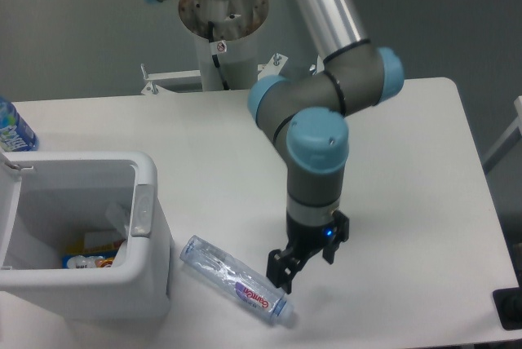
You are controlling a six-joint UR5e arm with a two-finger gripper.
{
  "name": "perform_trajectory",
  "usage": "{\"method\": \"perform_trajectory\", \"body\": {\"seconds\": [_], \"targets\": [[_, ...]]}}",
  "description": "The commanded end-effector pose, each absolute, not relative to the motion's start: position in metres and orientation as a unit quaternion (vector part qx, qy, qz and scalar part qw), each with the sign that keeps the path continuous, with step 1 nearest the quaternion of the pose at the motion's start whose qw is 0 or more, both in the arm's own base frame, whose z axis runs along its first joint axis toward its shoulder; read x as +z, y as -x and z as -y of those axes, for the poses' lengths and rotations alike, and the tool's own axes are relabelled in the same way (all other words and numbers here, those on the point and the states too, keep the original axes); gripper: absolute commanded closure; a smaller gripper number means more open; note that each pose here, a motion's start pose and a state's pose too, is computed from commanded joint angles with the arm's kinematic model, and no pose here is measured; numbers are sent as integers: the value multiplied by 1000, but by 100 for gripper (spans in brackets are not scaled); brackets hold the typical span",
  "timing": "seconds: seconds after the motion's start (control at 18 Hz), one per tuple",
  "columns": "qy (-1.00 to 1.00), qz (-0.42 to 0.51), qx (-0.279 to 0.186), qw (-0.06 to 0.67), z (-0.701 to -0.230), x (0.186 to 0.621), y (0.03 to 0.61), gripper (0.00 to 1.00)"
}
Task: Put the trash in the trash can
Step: 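Move the open gripper over to the clear water bottle, then lower the gripper onto the bottle's labeled end and close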
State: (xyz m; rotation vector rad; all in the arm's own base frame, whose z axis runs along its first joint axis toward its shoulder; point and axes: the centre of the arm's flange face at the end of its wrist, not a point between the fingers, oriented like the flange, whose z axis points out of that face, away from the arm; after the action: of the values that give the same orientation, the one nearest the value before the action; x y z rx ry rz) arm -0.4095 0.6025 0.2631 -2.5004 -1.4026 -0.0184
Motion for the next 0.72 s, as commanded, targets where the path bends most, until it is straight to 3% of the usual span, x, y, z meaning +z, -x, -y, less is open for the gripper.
{"method": "perform_trajectory", "body": {"seconds": [0.44, 0.72], "targets": [[862, 494, 16, 116, -632, 229, 400, 0], [860, 493, 23, 128, -641, 236, 409, 0]]}}
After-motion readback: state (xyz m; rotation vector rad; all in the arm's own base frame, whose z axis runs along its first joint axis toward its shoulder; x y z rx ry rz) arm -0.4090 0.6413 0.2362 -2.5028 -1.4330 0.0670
